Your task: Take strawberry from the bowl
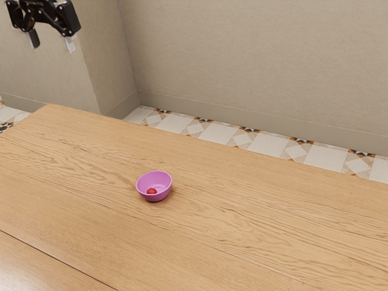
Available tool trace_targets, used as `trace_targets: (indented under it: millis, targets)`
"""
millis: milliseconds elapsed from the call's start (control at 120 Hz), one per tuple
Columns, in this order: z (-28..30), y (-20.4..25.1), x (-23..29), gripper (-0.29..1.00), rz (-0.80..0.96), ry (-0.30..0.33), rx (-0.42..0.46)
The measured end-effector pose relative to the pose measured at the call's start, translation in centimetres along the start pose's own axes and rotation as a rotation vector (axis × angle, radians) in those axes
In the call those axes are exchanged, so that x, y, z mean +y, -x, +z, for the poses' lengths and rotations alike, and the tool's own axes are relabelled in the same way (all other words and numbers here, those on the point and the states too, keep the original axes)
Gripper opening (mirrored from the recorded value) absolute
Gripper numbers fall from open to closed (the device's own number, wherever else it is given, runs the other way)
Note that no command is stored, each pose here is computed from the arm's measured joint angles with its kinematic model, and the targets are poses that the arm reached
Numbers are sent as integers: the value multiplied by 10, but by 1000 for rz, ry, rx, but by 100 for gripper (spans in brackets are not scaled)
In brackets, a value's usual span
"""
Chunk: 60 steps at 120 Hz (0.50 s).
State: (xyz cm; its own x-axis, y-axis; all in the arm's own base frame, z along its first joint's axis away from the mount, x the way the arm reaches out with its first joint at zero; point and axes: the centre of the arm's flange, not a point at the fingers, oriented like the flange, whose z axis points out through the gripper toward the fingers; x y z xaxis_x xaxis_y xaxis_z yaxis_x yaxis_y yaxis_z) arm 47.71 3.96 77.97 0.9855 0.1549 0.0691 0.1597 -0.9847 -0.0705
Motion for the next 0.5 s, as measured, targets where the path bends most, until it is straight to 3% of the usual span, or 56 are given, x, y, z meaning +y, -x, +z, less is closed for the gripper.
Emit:
trace_targets:
  millis: [233, 392, 500]
  targets:
    - [31, -14, 16, 70, 79, 11, -38]
    - [201, -72, 57, 70, 121, 48, -210]
    - [290, -112, 120, 70, 190, 54, -217]
